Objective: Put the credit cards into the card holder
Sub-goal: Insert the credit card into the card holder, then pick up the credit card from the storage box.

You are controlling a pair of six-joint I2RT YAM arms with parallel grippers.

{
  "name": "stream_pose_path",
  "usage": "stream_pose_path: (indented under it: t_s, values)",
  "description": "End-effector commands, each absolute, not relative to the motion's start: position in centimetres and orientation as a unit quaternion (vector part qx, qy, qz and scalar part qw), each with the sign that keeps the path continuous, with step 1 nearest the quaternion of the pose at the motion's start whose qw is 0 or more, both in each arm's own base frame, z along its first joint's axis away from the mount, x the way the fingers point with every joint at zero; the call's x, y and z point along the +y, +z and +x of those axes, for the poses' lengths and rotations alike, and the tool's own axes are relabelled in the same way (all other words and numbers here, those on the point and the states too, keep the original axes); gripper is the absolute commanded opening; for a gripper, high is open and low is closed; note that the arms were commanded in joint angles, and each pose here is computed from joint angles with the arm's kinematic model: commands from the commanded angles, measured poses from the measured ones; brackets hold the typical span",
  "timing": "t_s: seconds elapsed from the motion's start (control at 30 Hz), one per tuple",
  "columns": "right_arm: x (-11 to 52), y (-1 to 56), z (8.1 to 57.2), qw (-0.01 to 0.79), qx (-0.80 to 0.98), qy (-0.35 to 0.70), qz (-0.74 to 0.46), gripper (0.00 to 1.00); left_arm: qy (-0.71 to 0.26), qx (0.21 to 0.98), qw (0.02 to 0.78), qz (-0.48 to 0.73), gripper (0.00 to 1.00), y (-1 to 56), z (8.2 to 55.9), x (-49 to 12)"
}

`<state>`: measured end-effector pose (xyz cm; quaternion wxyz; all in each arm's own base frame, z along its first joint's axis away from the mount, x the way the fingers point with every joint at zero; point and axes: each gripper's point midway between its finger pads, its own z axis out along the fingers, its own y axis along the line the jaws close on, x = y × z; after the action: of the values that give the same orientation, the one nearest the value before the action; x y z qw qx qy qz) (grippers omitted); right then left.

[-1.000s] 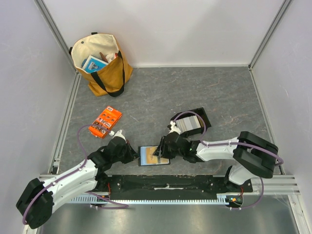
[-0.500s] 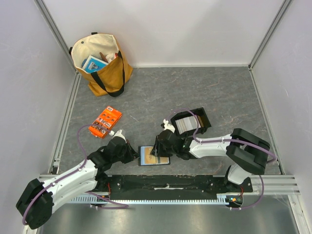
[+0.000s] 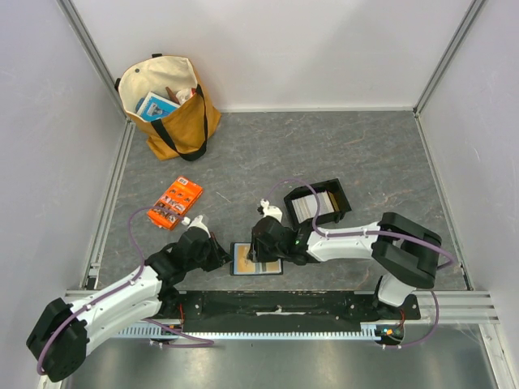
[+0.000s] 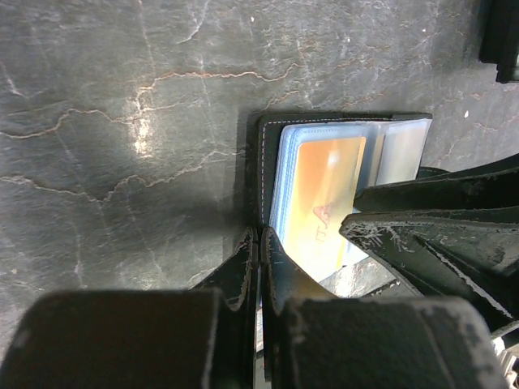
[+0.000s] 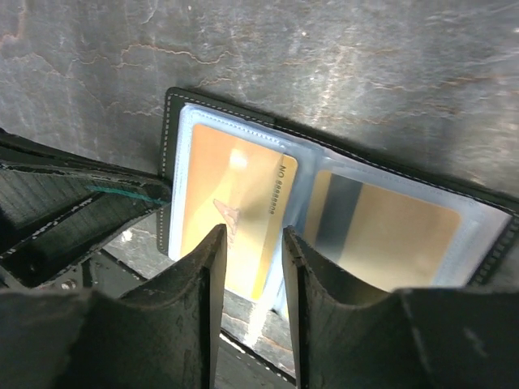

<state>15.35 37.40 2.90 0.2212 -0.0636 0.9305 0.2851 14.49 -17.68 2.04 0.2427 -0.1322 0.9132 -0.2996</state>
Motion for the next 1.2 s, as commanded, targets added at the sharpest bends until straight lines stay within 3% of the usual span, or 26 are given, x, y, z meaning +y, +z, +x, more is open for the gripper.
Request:
stream_pose_path:
  t_s: [0.0,0.13,0.27,0.6,0.9,1.17]
  values:
    - [36.1,7.9,18.0,0.306,0.914,0.259,-0.066,0.43,-0.319,0.901,0.262,-0.134,0.02,3.3,15.2,-18.3]
    - [32.5,12.5,21.7,0.378,0.899,0.216,-0.055,0.47,-0.325,0.897,0.267,-0.134,0.02,3.6,15.3,-18.3]
    - [27.1,13.5,25.7,0.411,0.902,0.131,-0.038,0.51,-0.328,0.897,0.266,-0.132,0.02,3.7,15.3,-18.4]
    - [16.5,10.9,32.6,0.381,0.925,-0.003,0.0,0.55,-0.337,0.893,0.267,-0.131,0.02,4.0,15.4,-18.7]
    - [13.5,9.2,34.6,0.365,0.931,-0.029,0.003,0.58,-0.34,0.893,0.265,-0.126,0.02,4.0,15.4,-19.0]
    - [13.3,5.0,34.1,0.301,0.954,0.007,0.006,0.6,-0.341,0.894,0.263,-0.127,0.02,4.0,15.4,-19.0]
